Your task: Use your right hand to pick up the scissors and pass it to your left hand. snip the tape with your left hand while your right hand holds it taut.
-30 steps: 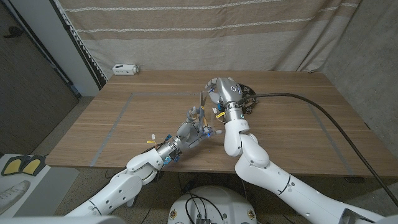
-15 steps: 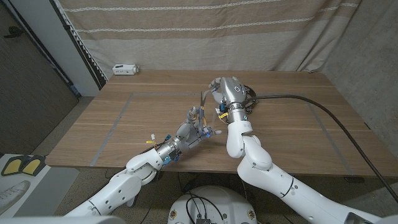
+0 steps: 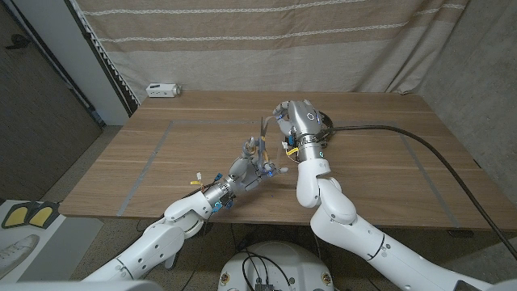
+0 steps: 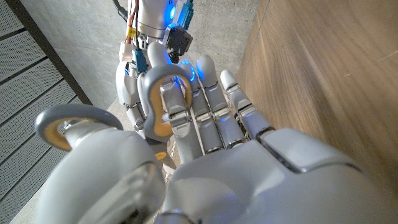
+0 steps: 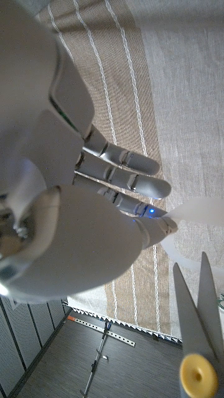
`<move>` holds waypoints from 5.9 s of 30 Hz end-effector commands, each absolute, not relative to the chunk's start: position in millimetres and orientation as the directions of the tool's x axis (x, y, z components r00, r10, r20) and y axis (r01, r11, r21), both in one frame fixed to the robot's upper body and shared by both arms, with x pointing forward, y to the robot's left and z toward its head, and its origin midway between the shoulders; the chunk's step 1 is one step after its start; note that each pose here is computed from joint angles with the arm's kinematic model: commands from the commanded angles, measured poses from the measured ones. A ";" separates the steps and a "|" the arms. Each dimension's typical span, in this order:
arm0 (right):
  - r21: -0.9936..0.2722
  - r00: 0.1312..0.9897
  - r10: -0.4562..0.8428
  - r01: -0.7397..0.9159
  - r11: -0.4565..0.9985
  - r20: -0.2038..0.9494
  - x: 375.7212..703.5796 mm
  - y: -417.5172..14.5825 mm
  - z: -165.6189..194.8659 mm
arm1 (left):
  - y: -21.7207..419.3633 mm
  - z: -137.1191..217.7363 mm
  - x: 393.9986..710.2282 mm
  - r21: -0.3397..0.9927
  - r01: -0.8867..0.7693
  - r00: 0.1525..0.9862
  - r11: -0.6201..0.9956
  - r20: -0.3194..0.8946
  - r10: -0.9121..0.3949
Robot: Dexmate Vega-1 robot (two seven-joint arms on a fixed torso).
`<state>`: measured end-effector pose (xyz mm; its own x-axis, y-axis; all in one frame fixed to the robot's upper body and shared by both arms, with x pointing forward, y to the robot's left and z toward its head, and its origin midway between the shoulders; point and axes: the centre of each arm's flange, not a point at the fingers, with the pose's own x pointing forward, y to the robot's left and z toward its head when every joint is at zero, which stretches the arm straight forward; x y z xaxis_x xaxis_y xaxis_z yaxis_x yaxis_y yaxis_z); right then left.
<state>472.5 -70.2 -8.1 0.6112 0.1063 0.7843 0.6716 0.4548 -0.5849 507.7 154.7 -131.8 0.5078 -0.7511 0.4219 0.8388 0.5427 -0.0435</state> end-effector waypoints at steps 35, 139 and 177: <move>-0.590 0.626 0.082 0.674 0.445 0.776 479.7 -87.6 -7.6 | 152.0 -120.8 524.2 -0.062 0.820 0.527 0.569 0.470 -0.708; -0.528 0.566 0.064 0.717 0.455 0.822 459.4 -100.1 -8.9 | 134.1 -108.4 522.8 0.012 0.831 0.481 0.556 0.485 -0.730; -0.529 0.565 0.067 0.717 0.455 0.823 453.0 -100.6 -11.5 | 132.3 -112.7 520.2 -0.001 0.832 0.478 0.555 0.512 -0.714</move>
<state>455.2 -99.2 -11.2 0.5664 0.0653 0.8215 0.7157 0.4553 -0.5296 521.4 134.6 -110.9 0.4766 -0.7173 0.5083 0.8323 0.5544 0.0018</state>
